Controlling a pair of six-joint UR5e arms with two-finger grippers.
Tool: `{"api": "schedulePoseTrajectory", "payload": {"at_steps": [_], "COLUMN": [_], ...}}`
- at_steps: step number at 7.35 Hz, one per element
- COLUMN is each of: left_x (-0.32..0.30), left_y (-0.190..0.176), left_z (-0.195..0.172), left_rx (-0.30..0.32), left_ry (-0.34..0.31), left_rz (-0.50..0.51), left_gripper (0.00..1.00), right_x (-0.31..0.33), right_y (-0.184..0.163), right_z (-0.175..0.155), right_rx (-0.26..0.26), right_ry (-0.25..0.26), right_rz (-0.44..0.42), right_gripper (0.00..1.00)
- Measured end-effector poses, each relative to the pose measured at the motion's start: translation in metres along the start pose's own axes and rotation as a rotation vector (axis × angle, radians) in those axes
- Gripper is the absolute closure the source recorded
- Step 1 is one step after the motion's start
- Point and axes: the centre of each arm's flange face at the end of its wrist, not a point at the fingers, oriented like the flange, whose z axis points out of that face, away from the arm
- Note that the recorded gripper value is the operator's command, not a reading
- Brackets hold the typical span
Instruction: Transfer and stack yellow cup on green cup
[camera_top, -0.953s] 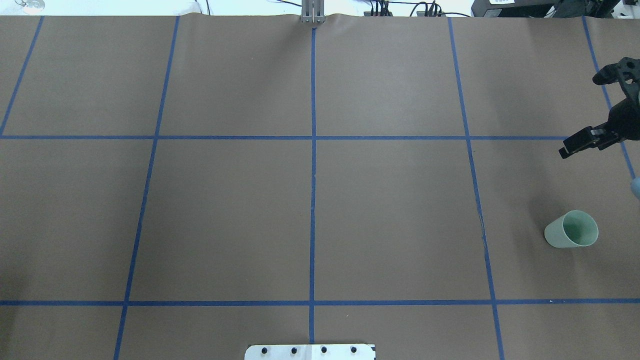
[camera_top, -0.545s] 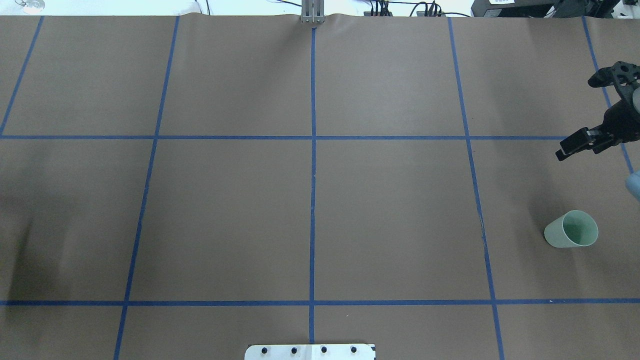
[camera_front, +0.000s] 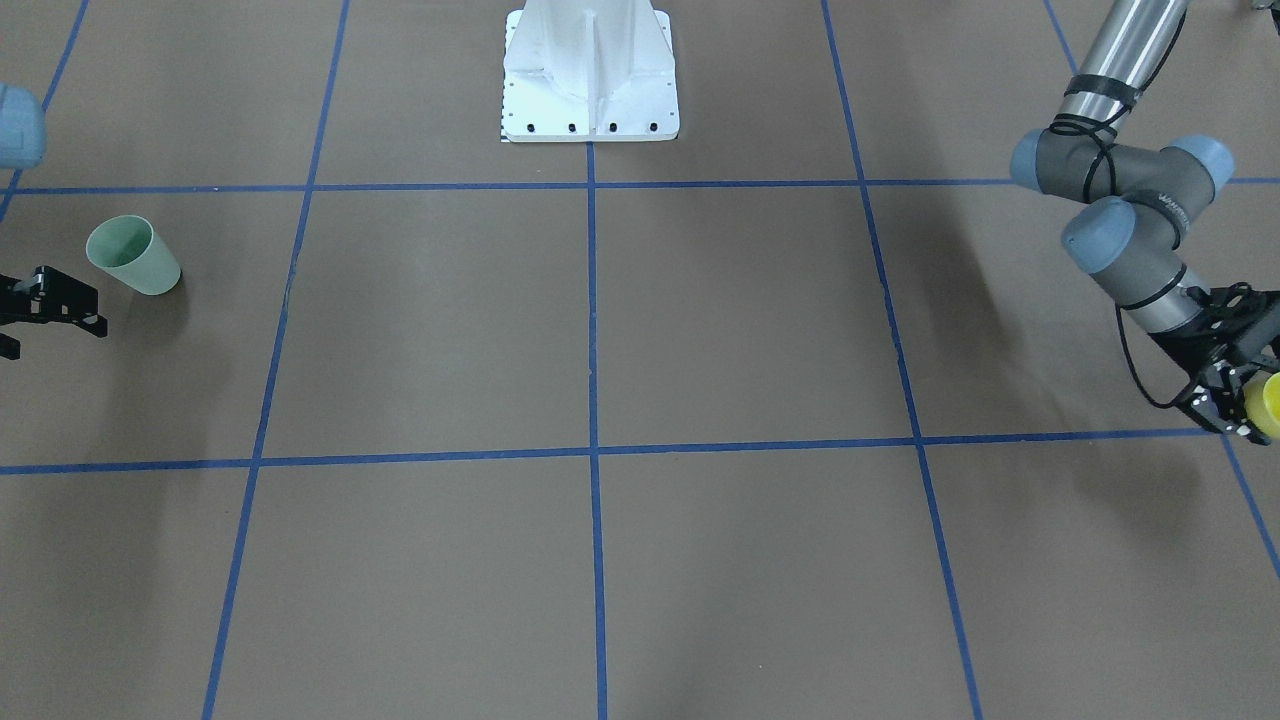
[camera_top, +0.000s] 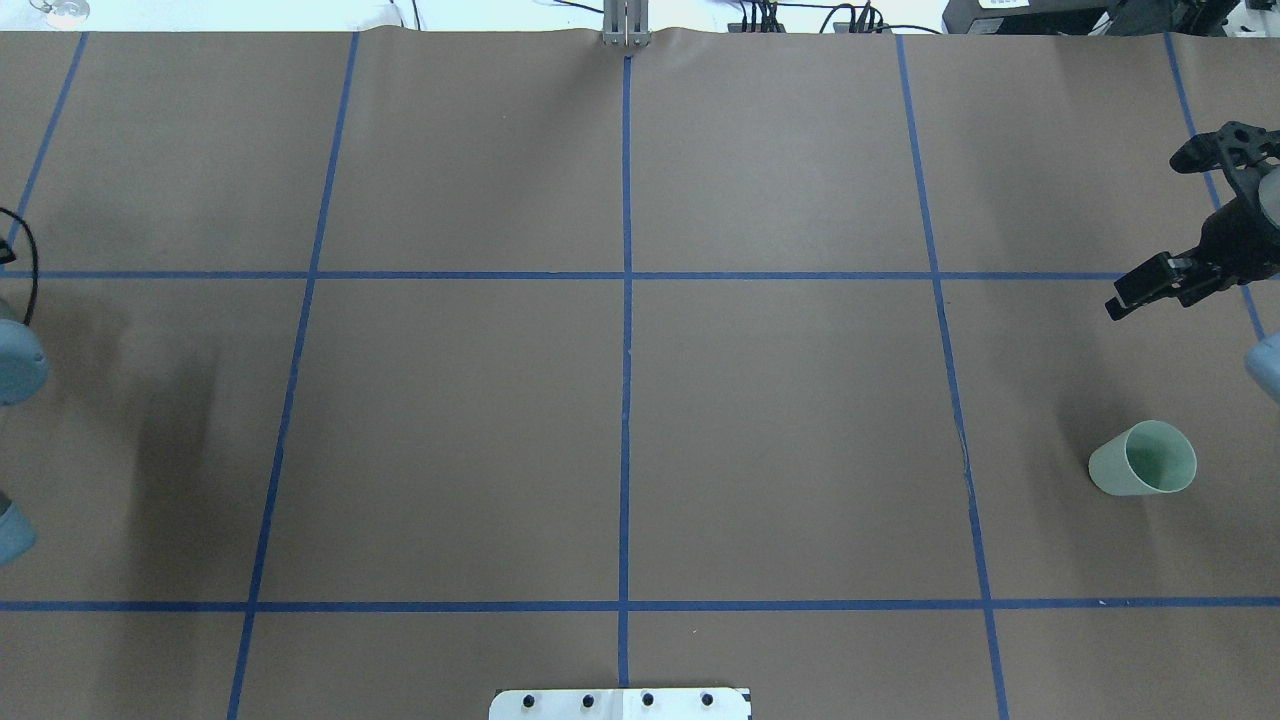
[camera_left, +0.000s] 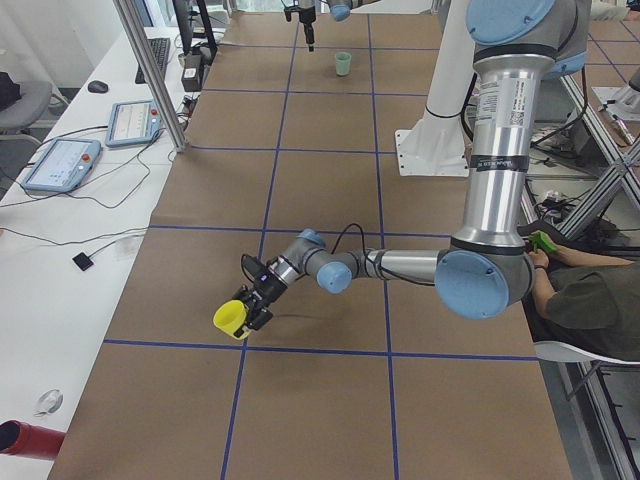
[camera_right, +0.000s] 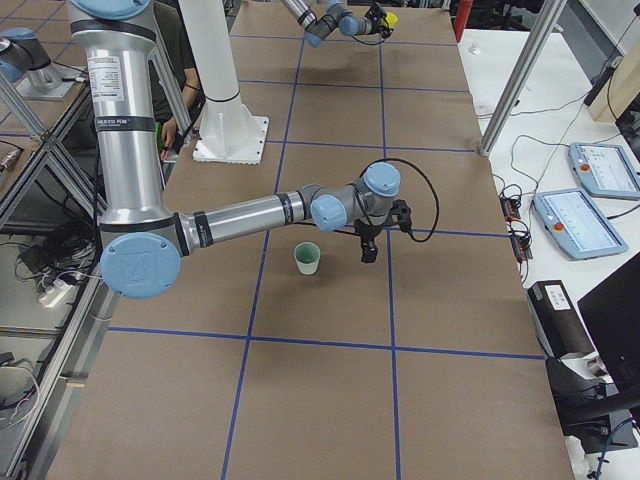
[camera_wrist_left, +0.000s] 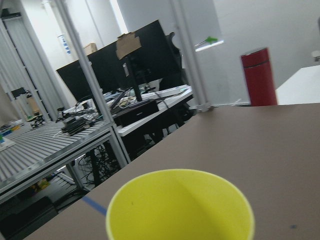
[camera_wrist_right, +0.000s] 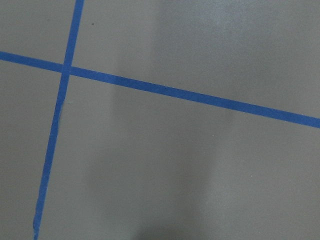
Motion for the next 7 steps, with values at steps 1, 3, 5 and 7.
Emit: {"api": "schedulePoseTrajectory", "payload": {"at_steps": [1,3,5,7], "left_x": [0.056,0.167,0.254,0.291], "left_y": [-0.029,-0.066,-0.075,-0.060], "left_z": [-0.021,-0.079,-0.168,-0.248], "left_rx": [0.009,-0.007,-0.041,-0.017], "left_ry": [0.110,0.333,0.584,0.839], "left_rz": [-0.005,0.019,0.032,0.068], "left_gripper": [0.75,0.75,0.75,0.71], "right_x": [-0.009,-0.044,-0.088,-0.141], "right_y": [-0.009,-0.043,-0.082,-0.111], "right_z": [-0.006,-0.026,-0.039,-0.046], "right_rx": [0.015,0.066,0.100,0.118], "right_ry": [-0.004,-0.025,-0.053,-0.083], "right_rz": [-0.006,0.046,0.047,0.028], "right_gripper": [0.00,0.00,0.00,0.00]}}
